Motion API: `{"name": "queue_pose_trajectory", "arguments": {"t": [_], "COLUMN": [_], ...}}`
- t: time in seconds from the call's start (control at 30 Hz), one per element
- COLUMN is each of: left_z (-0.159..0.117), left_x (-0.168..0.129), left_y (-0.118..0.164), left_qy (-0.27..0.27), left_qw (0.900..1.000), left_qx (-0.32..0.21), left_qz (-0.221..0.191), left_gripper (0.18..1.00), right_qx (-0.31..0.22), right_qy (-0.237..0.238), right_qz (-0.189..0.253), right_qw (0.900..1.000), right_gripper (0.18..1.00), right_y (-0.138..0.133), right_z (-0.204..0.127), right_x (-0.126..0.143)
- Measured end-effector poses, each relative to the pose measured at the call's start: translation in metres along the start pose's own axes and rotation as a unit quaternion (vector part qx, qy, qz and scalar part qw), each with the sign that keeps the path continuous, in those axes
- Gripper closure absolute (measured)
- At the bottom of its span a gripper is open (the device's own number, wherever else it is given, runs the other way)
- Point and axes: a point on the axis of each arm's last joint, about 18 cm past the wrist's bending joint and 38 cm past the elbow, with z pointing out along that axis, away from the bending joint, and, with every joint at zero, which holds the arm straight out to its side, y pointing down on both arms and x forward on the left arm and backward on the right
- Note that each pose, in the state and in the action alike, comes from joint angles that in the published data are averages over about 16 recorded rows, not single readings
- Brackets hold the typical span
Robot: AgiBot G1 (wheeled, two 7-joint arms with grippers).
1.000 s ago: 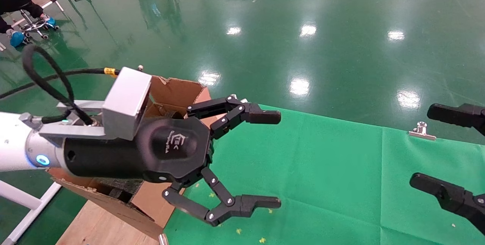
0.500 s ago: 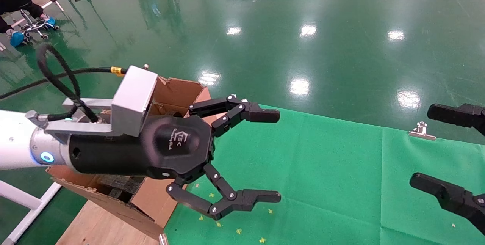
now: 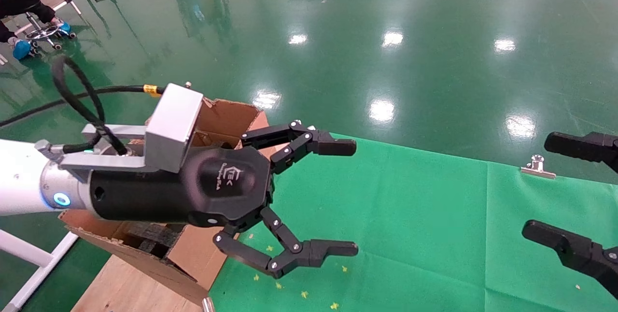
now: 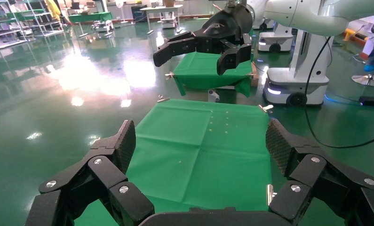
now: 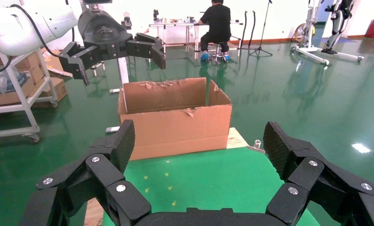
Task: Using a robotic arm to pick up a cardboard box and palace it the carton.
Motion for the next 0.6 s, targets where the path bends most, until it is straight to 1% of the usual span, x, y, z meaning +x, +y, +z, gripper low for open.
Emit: {"name": "queue_pose_trajectory", "arguments": {"t": [0.6], "left_z": [0.0], "left_x": [-0.0005], "left_y": [0.0003], "left_qy": [-0.001], "left_qw": [1.0], "left_qx": [-0.001], "left_qz": [-0.001], "left_gripper": [0.183], "right_qx": [0.0], "right_qy": [0.0], "right_qz": [0.0], "right_qw": [1.0], "right_gripper": [0.178], "right_y": [0.0], "right_z": [0.0], "right_x": [0.0]}}
